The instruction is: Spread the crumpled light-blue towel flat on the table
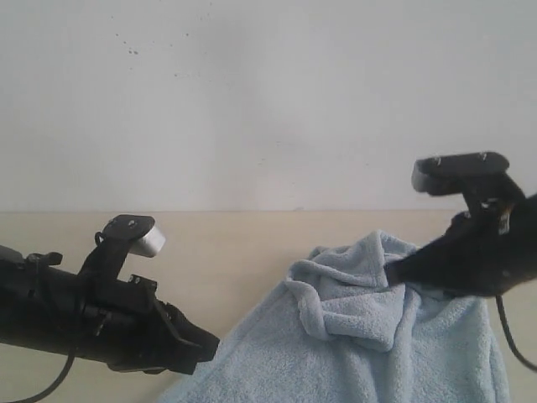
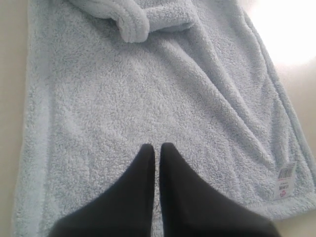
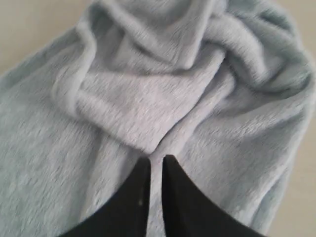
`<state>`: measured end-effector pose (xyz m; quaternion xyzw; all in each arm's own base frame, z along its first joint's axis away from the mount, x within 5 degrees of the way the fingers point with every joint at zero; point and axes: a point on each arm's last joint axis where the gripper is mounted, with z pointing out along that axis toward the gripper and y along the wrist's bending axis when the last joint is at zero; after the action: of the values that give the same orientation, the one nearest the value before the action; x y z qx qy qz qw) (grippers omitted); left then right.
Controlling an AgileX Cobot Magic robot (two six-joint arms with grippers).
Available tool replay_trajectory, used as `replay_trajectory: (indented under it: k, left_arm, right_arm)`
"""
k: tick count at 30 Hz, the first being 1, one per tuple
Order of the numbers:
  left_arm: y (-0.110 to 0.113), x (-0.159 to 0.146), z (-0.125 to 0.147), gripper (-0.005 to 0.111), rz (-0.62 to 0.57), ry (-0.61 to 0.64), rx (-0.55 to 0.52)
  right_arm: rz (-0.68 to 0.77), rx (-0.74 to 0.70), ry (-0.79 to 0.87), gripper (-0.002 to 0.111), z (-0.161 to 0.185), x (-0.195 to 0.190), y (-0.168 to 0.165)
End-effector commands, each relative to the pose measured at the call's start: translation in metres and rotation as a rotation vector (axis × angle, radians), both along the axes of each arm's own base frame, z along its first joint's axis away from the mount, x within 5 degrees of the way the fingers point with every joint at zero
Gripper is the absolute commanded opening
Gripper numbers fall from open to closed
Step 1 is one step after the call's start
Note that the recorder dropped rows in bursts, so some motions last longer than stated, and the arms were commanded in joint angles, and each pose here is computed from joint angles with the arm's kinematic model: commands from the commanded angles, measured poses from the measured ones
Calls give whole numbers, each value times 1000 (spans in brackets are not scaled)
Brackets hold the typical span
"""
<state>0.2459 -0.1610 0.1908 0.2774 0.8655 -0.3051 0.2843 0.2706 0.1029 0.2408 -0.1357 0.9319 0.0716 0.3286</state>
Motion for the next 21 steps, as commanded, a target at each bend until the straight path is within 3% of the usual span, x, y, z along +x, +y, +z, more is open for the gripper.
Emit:
replay_trajectory:
  k: [1,4,8,21]
  left_arm:
    - [-2,0,6,4,-12,-14,-21]
    - [-2,0,6,4,-12,-14,-21]
    - [-2,0,6,4,-12,-14,-21]
    - [-2,0,6,4,-15,-16,-17]
  right_arm:
    - [-63,10,42,39,2,42,-4]
    - [-86,67,97,58,-9,64,6]
    - [-108,163,135,57,-25,94,22]
    - [-94,132,199,56,-67,140,37]
